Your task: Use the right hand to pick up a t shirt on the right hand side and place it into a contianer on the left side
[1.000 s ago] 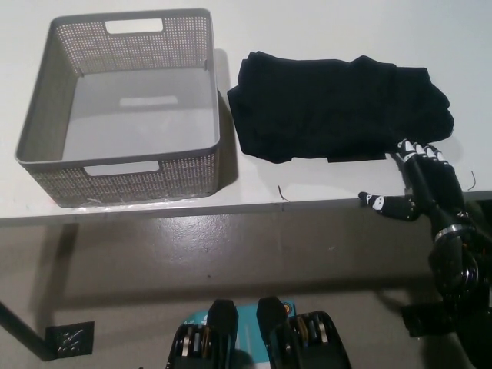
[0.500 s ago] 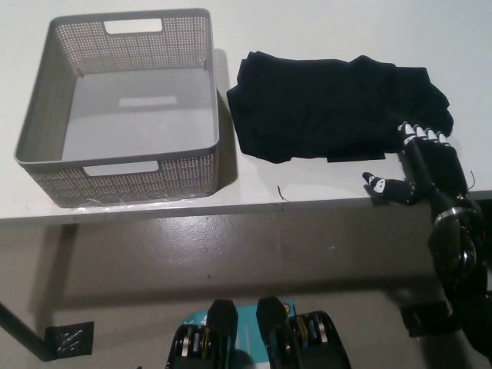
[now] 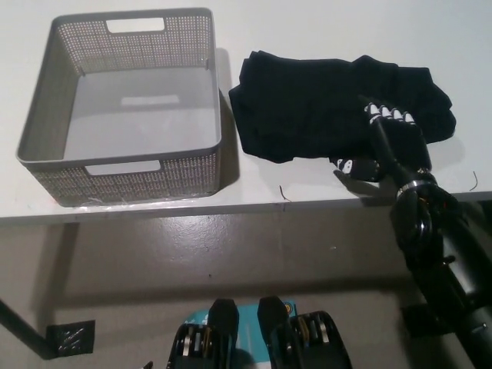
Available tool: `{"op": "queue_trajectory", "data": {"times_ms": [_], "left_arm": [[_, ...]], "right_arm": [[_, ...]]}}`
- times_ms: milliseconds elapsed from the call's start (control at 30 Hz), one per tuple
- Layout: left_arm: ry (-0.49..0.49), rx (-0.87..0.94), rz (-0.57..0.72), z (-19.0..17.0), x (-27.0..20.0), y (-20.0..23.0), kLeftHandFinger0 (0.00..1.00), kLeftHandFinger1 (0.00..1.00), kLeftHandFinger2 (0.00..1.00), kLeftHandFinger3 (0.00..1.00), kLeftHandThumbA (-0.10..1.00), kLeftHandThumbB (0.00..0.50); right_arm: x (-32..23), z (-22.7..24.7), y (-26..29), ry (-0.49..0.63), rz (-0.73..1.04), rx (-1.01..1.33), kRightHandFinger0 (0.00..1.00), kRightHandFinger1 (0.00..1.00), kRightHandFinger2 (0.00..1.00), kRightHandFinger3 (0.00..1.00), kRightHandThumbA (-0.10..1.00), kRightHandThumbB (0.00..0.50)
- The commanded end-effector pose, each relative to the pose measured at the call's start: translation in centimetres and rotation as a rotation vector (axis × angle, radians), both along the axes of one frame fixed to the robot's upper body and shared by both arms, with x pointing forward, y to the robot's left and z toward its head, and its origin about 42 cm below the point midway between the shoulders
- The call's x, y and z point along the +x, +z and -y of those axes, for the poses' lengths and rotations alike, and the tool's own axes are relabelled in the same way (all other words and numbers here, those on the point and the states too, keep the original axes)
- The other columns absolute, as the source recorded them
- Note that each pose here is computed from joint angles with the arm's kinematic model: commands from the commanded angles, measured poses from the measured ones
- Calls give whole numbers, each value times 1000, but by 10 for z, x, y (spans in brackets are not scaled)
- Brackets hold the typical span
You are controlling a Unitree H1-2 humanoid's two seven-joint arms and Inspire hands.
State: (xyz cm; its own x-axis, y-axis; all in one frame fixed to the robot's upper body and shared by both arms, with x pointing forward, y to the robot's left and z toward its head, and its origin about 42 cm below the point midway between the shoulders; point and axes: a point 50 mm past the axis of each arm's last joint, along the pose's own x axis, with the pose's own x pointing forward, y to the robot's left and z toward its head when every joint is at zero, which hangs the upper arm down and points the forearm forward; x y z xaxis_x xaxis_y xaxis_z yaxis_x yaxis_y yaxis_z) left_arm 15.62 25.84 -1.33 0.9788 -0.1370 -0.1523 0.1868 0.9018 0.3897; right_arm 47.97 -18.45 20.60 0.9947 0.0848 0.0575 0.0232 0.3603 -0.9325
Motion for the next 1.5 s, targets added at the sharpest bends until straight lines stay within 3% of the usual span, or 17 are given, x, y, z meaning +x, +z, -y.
{"op": "queue_trajectory", "data": {"times_ms": [0,33,233,333,400,500,600,767,900,1167,1367,1400,1433,1467], "left_arm": [[-39,3,9,9,1,6,1000,1000,1000,1000,1000,173],[-49,2,0,8,1,7,1000,1000,1000,1000,1000,199],[-79,16,14,16,8,10,1000,1000,1000,1000,1000,196],[-88,10,31,20,10,14,1000,1000,1000,1000,1000,181],[-90,3,27,22,10,13,1000,1000,1000,1000,1000,200],[-100,3,23,24,6,12,1000,1000,1000,1000,1000,199],[-108,2,14,28,5,11,1000,1000,992,1000,1000,233],[-118,-6,9,33,0,10,1000,1000,975,1000,1000,221],[-126,-10,-1,40,-4,10,1000,1000,980,1000,1000,242],[-140,-9,-18,43,-18,11,1000,1000,969,1000,1000,205],[-147,-9,-30,46,-20,11,1000,1000,972,1000,1000,203],[-145,-7,-32,45,-23,11,1000,1000,968,1000,1000,191],[-145,-6,-34,44,-25,11,1000,1000,967,1000,1000,191],[-148,-5,-32,46,-25,11,1000,1000,962,1000,1000,190]], "right_arm": [[11,-3,24,-5,90,-7,1000,1000,1000,1000,907,417],[15,-6,16,-3,74,-28,1000,1000,1000,1000,918,416],[23,-4,9,11,65,-20,1000,1000,1000,1000,896,404],[26,-5,6,5,65,-29,1000,1000,1000,1000,951,414],[27,-7,0,7,52,-27,1000,1000,1000,1000,1000,419],[27,-9,-10,8,31,-16,1000,1000,1000,1000,1000,414],[29,-12,-19,17,10,-33,1000,1000,1000,1000,1000,412],[30,-15,-25,29,-2,-31,1000,1000,1000,1000,1000,411],[32,-19,-28,37,-14,-12,1000,1000,1000,1000,1000,395],[29,-23,-47,31,-26,29,1000,1000,1000,1000,1000,353],[28,-18,-56,6,10,84,1000,1000,1000,1000,776,259],[26,-21,-59,-11,25,122,1000,1000,1000,1000,524,198],[25,-22,-60,-13,26,128,1000,1000,1000,1000,487,191],[24,-20,-60,-12,39,159,1000,1000,1000,1000,352,171]]}}
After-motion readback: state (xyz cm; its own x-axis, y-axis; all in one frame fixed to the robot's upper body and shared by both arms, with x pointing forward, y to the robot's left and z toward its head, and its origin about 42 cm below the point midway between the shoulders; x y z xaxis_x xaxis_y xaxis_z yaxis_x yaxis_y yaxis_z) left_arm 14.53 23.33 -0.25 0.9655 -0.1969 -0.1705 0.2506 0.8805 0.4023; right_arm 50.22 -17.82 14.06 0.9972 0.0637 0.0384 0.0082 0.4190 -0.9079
